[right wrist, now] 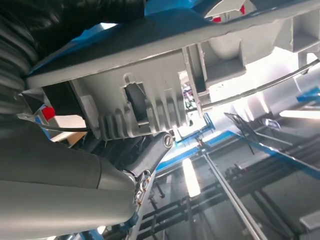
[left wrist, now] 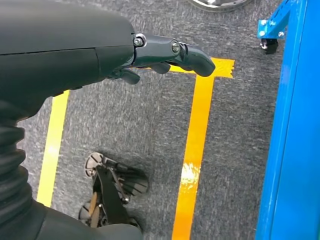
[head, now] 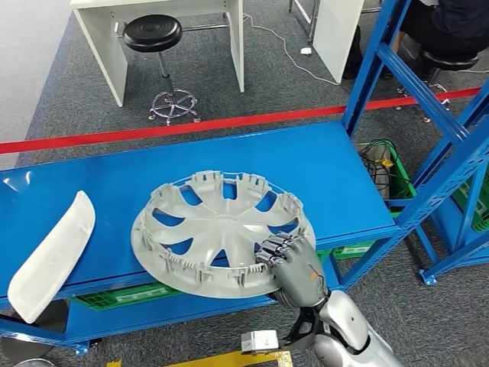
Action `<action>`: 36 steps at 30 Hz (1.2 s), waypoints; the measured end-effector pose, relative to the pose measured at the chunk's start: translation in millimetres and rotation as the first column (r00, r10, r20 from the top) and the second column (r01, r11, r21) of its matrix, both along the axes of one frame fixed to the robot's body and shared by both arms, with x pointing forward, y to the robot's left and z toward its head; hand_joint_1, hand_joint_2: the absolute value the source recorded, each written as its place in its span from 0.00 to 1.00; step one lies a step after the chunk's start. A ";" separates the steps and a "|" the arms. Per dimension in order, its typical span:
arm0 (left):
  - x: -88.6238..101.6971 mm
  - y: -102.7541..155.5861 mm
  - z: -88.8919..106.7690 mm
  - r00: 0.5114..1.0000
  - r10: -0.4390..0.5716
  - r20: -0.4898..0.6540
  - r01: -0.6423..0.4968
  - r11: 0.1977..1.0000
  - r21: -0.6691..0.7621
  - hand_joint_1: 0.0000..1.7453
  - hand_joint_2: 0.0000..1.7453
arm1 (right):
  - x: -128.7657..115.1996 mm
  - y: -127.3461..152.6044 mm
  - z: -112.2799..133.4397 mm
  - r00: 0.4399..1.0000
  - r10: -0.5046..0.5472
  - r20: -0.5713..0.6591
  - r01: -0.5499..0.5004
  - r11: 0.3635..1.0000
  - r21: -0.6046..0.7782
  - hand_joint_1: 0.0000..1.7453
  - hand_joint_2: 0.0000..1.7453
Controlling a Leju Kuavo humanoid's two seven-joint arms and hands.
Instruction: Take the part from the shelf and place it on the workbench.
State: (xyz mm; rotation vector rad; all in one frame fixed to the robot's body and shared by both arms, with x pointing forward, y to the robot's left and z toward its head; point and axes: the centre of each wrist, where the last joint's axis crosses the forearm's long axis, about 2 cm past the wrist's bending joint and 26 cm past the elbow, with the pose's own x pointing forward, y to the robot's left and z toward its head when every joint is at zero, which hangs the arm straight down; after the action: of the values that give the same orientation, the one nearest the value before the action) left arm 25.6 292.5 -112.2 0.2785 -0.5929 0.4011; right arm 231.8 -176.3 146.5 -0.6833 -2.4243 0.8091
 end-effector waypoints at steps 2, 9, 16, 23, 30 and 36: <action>-0.8 -0.2 -0.1 1.000 0.003 0.008 -0.003 1.000 -0.005 0.00 0.00 | -1.4 -0.1 3.2 1.000 0.012 0.007 -0.012 1.000 0.022 1.00 1.00; -1.8 -0.4 -0.2 1.000 0.013 0.019 -0.013 1.000 -0.006 0.00 0.00 | -6.3 -1.3 11.2 0.998 0.054 0.027 -0.056 0.994 0.092 1.00 1.00; -2.2 -0.5 -0.2 1.000 0.016 0.025 -0.016 1.000 -0.002 0.00 0.00 | -10.4 -2.4 18.5 0.995 0.082 0.061 -0.089 0.988 0.123 1.00 1.00; -2.5 0.3 -0.2 0.999 0.021 0.026 -0.021 1.000 0.002 0.00 0.00 | -12.7 -3.0 23.6 0.993 0.094 0.076 -0.105 0.983 0.150 1.00 1.00; -2.6 -1.7 -0.2 0.999 0.025 0.026 -0.025 1.000 0.000 0.00 0.00 | -13.6 -3.5 27.7 0.990 0.101 0.094 -0.115 0.981 0.158 1.00 1.00; -3.9 -2.4 -0.3 0.999 0.027 0.023 -0.027 1.000 0.001 0.00 0.00 | -16.0 -4.2 25.4 0.991 0.106 0.086 -0.119 0.979 0.163 1.00 1.00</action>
State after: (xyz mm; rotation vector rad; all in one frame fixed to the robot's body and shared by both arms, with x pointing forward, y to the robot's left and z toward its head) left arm 21.7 290.1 -112.5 0.2834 -0.6122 0.4301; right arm 215.8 -180.5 172.0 -0.5256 -2.5846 0.6213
